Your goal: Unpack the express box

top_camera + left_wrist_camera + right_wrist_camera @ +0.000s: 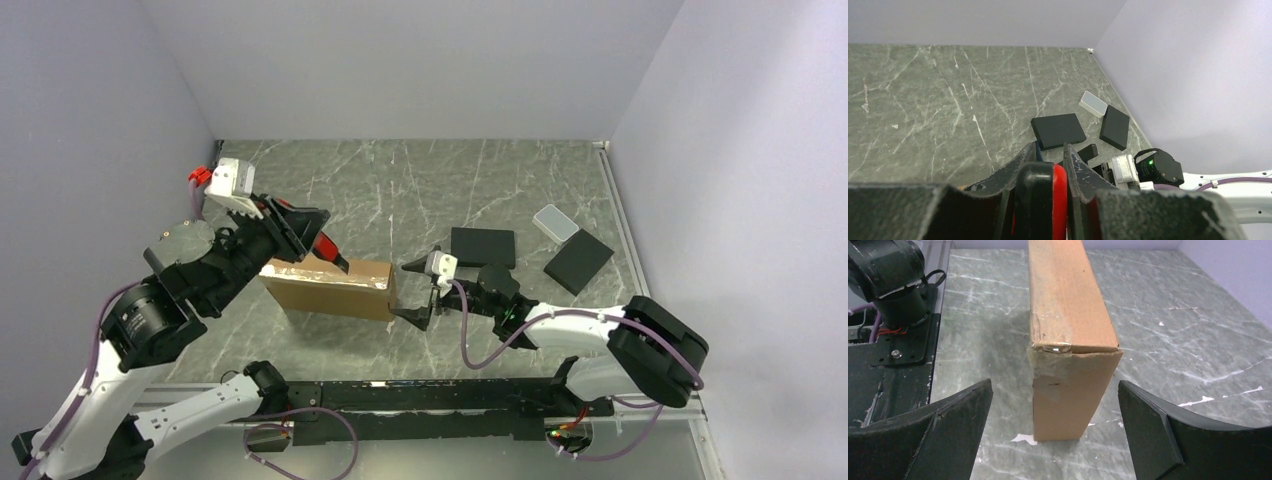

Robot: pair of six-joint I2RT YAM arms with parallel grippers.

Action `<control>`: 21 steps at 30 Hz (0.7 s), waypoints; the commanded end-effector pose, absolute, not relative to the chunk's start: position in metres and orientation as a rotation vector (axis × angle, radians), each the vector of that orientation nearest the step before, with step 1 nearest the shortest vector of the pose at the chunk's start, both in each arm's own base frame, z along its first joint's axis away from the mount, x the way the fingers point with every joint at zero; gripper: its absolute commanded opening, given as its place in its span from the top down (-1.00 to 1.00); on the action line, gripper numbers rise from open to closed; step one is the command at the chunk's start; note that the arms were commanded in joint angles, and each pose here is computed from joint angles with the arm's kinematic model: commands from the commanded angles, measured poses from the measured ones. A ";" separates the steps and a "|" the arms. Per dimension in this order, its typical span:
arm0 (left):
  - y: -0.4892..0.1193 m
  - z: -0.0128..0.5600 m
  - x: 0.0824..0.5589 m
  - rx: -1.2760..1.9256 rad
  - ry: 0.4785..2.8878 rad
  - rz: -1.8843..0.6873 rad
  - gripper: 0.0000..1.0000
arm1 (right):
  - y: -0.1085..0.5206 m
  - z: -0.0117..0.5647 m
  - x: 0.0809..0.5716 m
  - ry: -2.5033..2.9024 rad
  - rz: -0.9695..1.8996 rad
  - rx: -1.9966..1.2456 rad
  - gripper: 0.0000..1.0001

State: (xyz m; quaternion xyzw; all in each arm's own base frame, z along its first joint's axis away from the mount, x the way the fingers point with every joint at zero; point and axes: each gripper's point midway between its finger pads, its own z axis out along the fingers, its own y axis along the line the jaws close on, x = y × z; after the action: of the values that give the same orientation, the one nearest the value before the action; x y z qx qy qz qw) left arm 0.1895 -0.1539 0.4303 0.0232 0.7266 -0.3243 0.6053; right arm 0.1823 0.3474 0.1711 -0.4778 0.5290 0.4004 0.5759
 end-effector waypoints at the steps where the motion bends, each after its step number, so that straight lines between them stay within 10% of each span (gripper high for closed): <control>1: -0.159 0.456 0.192 0.051 1.620 -0.787 1.00 | 0.358 0.200 0.183 1.096 0.980 -1.072 -0.99; 21: -0.211 0.448 0.210 0.295 1.601 -0.805 1.00 | 0.381 0.178 0.209 1.124 0.977 -1.025 -0.99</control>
State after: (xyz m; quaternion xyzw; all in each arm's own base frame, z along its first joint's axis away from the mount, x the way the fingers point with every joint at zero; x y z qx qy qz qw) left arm 0.2035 -0.1938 0.4232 0.0934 0.7347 -0.3292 0.5857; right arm 0.1992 0.3696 0.1448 -0.4572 0.5323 0.4165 0.5780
